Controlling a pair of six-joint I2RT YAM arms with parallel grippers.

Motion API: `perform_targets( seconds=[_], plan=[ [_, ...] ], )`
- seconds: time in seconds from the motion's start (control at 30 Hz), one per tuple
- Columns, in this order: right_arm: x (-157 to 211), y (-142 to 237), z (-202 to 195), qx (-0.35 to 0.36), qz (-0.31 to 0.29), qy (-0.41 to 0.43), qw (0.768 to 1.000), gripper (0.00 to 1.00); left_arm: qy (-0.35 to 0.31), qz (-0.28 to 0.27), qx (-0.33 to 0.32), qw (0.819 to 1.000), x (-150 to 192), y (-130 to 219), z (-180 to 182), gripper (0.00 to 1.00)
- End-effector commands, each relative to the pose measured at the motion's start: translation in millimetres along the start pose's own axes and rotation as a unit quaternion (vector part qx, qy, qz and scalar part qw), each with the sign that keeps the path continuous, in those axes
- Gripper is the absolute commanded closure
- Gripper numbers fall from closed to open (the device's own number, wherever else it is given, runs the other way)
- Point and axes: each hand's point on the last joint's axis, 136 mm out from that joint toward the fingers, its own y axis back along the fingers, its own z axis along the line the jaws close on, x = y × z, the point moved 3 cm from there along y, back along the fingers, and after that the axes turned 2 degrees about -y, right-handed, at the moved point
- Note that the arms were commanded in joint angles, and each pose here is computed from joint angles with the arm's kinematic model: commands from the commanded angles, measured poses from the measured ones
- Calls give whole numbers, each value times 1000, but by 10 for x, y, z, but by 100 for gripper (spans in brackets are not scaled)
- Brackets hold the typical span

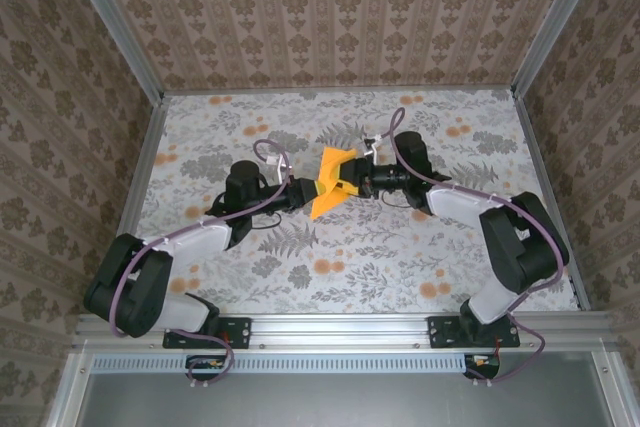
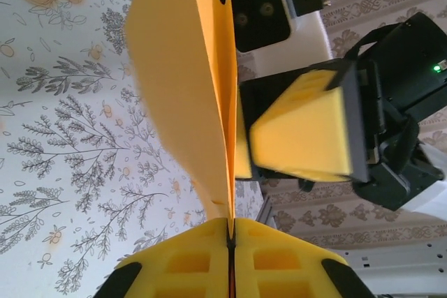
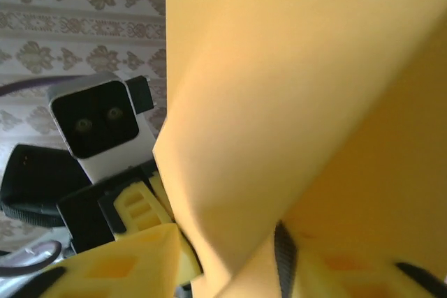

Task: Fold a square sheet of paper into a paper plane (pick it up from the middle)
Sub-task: Turn over the paper at the center of the table.

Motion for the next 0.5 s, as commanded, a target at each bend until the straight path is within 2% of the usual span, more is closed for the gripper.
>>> perform_targets(
  seconds=[0.0, 0.03, 0.1, 0.17, 0.27, 0.33, 0.47],
  plan=[
    [-26, 259, 74, 55, -34, 33, 997, 42, -19, 9, -22, 1000, 21, 49, 52, 92],
    [-25, 321, 42, 75, -45, 36, 996, 38, -23, 13, -42, 999, 20, 57, 87, 93],
    [-22, 467, -60, 129, -72, 44, 988, 30, -37, 32, -128, 991, 65, 121, 234, 93],
    [-4, 601, -158, 180, -98, 56, 977, 25, -70, 51, -235, 968, 80, 251, 362, 93],
    [5, 774, -305, 243, -131, 64, 959, 20, -116, 77, -374, 917, 51, 474, 466, 93],
    [36, 839, -372, 262, -141, 60, 953, 19, -141, 89, -436, 885, 4, 580, 481, 92],
    [102, 974, -500, 295, -168, 55, 939, 17, -197, 113, -560, 796, -80, 734, 491, 93]
  ],
)
